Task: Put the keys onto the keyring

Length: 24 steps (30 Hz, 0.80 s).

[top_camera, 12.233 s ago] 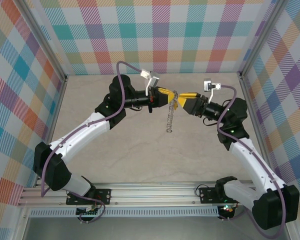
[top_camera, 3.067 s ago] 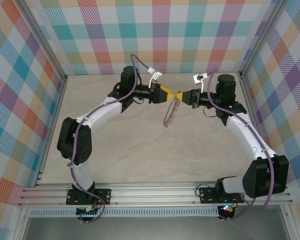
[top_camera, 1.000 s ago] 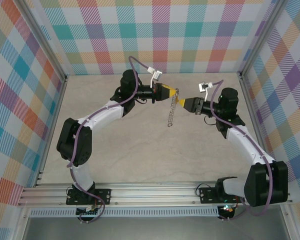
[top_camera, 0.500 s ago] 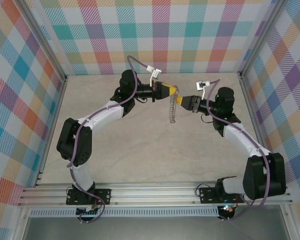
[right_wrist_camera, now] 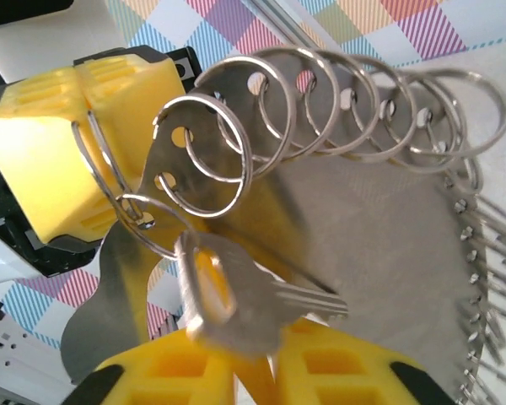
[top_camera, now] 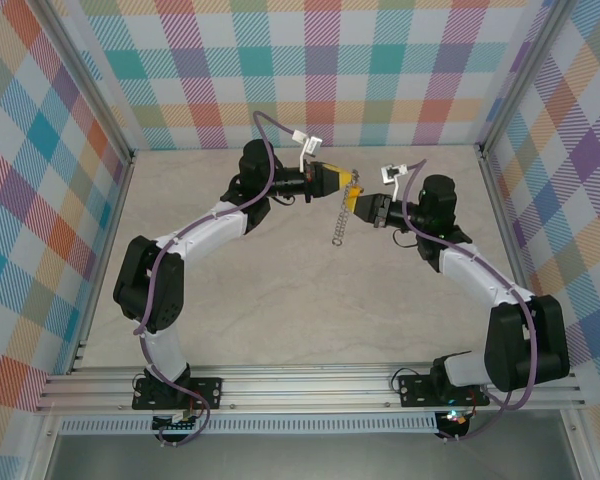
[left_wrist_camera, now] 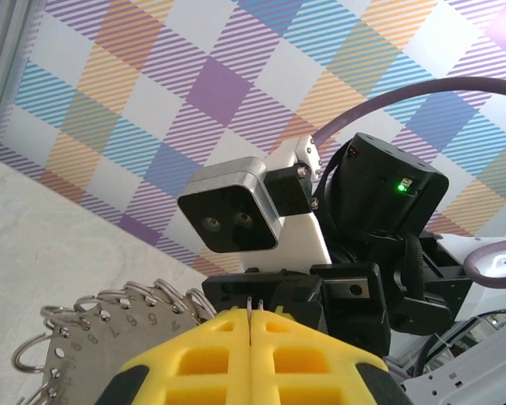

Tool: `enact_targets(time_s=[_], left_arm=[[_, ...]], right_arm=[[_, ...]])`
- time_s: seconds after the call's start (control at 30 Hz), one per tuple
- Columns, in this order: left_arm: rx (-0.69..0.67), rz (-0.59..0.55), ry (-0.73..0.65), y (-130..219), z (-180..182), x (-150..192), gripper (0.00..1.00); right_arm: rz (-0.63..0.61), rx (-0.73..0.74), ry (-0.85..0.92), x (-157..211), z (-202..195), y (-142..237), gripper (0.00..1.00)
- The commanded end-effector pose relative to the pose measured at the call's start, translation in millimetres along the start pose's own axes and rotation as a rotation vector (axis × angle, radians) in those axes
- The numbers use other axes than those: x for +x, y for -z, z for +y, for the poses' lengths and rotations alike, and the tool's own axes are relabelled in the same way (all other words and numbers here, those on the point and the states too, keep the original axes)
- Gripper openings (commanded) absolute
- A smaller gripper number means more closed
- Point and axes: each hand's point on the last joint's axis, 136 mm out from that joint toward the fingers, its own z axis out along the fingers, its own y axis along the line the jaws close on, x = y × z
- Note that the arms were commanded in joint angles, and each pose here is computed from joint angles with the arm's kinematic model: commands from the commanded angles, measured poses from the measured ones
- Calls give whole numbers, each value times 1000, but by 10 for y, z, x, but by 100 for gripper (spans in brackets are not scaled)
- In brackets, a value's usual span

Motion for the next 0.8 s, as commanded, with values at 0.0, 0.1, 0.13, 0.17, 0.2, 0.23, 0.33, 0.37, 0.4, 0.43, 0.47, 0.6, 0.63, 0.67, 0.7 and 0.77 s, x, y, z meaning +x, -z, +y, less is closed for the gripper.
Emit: enact_targets(time_s=[0.0,0.1,0.13,0.17,0.2,0.23,0.33,0.37,0.4,0.43,0.47,0.6,0.63,0.67,0.7,0.77], left_arm=[[21,-42,-45,-12,-123,-101,0],[13,-54,-46,-5,-115,-118,0],[9,-57,-44,-5,-105,-118,0],[9,-60,-45,-1,-112,-127,0],[6,-63,-43,0,-104,-125,0],[4,-68,-44,4,-107,-135,0],[-2,-83,-43,12,-99,-150,0],[-4,-87,-43,15,-101,-157,0],[-5,-89,-43,15,-97,-157,0],[-5,-89,-41,14,-94,-157,0],[-6,-92,-41,14,-90,-160,0],[0,-94,-35,6,-83,-157,0],[1,-95,-33,6,-85,-161,0],[0,-96,-33,6,-83,-160,0],[-1,-95,-30,4,-73,-153,0],[-4,-101,-30,9,-74,-164,0]], right_arm=[[-22,-17,51,-104,87,-30,8],[-15,-19,49,-64,95,-46,0],[-11,-20,48,-47,101,-57,0],[-6,-21,47,-27,105,-67,0],[-2,-23,46,-8,114,-82,0],[3,-23,42,14,115,-99,0],[20,-34,42,68,147,-154,0],[25,-38,42,87,159,-174,0],[30,-39,41,105,161,-190,0],[36,-40,40,124,161,-210,0],[42,-44,38,142,167,-228,0],[58,-49,33,178,171,-282,0],[58,-47,34,177,171,-280,0],[58,-43,37,179,174,-278,0],[59,-36,36,179,170,-271,2],[62,-21,38,186,174,-250,17]])
